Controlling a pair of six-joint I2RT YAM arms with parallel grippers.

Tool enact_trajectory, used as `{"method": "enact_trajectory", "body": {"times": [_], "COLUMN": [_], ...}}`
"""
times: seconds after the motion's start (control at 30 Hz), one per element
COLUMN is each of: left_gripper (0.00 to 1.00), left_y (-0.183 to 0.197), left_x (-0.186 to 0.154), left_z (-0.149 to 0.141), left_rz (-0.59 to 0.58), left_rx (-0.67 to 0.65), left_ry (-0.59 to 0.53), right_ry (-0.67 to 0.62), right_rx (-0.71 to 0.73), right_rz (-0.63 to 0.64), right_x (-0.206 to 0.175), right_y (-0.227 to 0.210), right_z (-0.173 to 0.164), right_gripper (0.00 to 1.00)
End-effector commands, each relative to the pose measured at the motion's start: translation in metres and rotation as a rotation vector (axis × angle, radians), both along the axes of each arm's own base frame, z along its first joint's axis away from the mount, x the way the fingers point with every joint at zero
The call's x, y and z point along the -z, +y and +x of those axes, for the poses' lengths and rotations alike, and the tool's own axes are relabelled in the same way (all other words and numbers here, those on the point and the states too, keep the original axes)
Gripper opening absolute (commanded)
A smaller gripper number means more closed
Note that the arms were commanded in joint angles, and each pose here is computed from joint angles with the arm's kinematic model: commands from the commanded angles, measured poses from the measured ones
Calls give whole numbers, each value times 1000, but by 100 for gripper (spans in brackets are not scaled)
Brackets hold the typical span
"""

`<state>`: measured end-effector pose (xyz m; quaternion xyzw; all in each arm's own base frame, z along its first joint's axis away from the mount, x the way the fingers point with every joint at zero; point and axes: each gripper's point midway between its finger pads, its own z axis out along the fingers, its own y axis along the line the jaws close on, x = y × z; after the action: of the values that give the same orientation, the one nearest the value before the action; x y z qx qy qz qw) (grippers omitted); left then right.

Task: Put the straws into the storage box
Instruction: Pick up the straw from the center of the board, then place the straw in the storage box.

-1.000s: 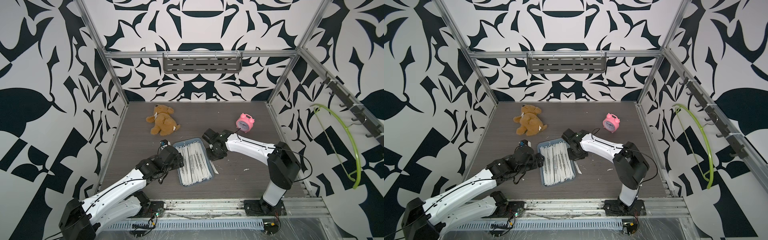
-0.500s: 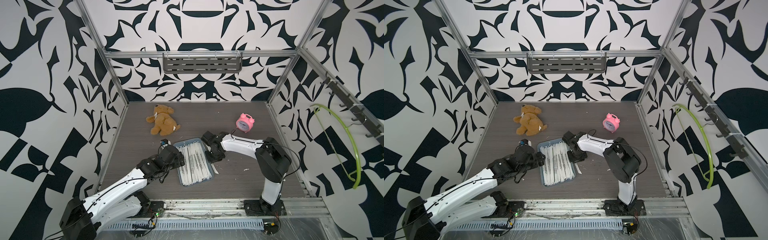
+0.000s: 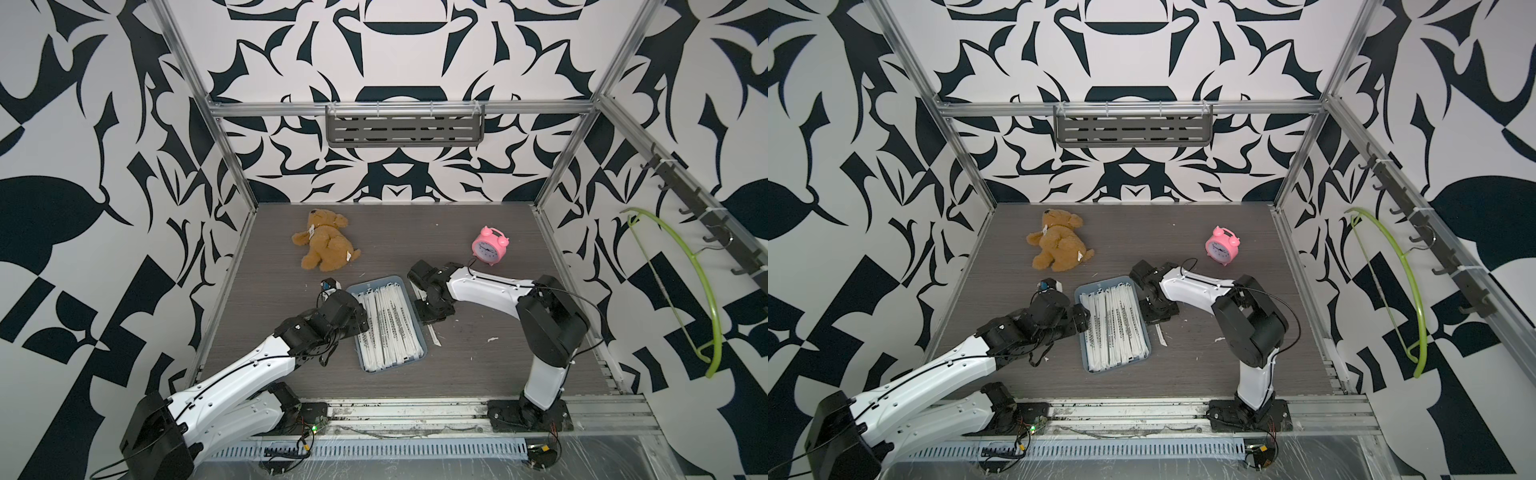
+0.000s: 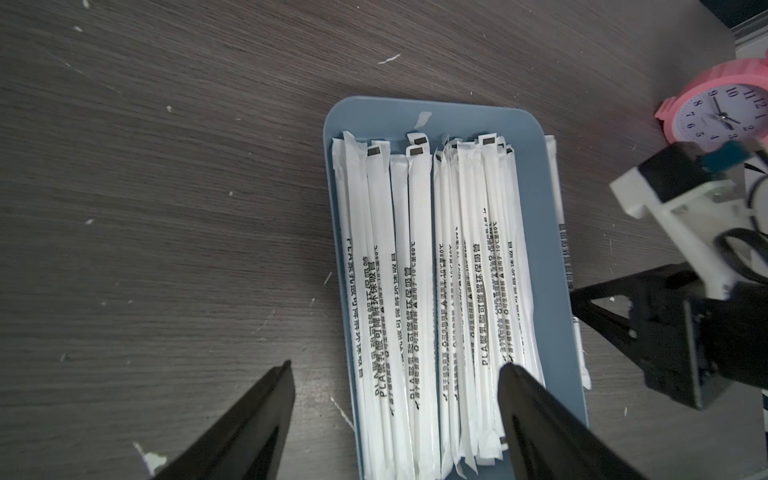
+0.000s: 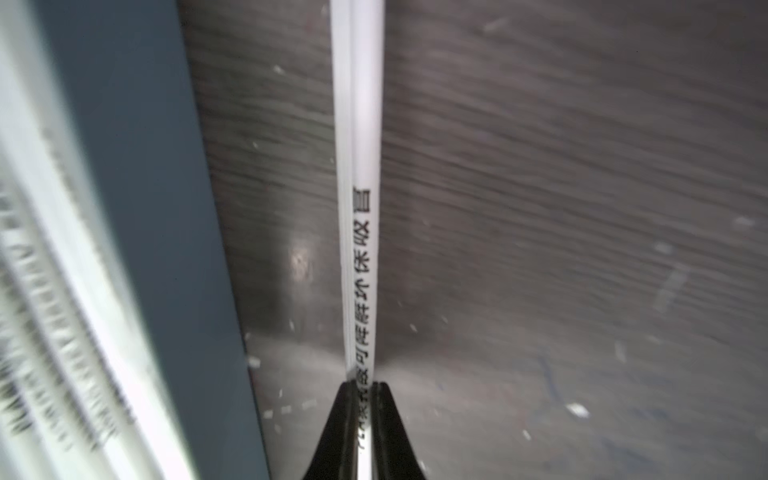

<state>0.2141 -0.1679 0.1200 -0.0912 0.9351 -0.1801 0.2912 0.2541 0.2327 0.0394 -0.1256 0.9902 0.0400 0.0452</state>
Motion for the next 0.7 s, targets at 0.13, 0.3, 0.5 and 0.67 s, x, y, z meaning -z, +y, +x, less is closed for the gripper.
{"method": "enact_trajectory", "body": {"times": [0.13, 0.3, 0.5, 0.67], "left_gripper": [84, 84, 84, 84], "left_y": [15, 13, 15, 15], "left_x": [-11, -9, -11, -11], "left_z": [4, 5, 5, 5], "left_rz": [46, 56, 58, 65], "left_rx": [-74, -72, -65, -60], "left_ry": [-23, -10, -23, -23], "right_ry": [-159, -126, -72, -39], "right_rx": [39, 52, 42, 49], "right_rz": [68, 146, 110, 83], "right_x": [-77, -60, -29, -12], "right_y": [42, 86, 85, 77], "right_z": [-14, -21, -19, -22], "right_gripper": [9, 9, 11, 15]}}
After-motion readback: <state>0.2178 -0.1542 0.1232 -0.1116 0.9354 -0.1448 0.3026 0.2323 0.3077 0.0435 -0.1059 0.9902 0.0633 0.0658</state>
